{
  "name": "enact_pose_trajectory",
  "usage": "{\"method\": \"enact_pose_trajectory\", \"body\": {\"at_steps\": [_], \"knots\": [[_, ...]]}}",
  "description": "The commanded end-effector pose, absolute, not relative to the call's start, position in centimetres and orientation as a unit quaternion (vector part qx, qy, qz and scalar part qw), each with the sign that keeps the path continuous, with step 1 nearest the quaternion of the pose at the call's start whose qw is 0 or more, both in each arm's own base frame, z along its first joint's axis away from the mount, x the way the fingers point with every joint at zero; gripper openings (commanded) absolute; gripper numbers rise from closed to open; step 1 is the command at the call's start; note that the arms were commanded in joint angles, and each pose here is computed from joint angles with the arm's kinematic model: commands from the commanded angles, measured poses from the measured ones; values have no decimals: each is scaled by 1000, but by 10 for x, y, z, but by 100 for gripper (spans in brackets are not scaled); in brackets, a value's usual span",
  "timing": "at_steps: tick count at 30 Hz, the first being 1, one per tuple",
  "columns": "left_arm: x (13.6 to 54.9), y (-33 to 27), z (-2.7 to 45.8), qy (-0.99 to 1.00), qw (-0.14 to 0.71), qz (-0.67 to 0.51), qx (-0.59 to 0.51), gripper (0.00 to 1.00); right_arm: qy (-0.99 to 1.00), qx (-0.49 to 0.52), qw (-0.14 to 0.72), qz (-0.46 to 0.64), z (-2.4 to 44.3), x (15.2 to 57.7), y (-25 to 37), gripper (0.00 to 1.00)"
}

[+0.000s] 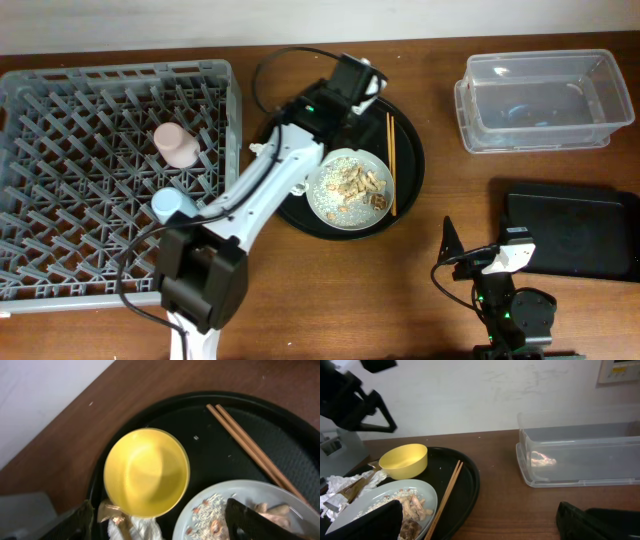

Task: Sort waste into correct bins and load items into the dishwasher rack
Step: 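Reach the left gripper back to the tray and grasp the yellow bowl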

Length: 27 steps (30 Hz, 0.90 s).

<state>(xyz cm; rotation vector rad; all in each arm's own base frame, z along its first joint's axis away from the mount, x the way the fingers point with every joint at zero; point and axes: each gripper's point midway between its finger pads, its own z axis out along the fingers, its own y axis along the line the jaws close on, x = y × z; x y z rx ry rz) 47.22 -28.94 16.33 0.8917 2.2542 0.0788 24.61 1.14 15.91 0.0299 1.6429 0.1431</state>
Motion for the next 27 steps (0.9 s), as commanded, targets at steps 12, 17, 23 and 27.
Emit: {"method": "enact_pose_trajectory", "body": {"at_steps": [12, 17, 23, 27], "knots": [[504, -302, 70, 869, 329, 63, 363, 80, 734, 19, 676, 60, 156, 246, 9, 98], [503, -302, 68, 870, 324, 62, 365, 59, 734, 19, 676, 60, 156, 246, 9, 98], [496, -302, 55, 874, 307, 55, 372, 58, 734, 19, 676, 60, 156, 246, 9, 98], [494, -300, 45, 877, 295, 57, 375, 56, 734, 19, 676, 60, 156, 246, 9, 98]]}}
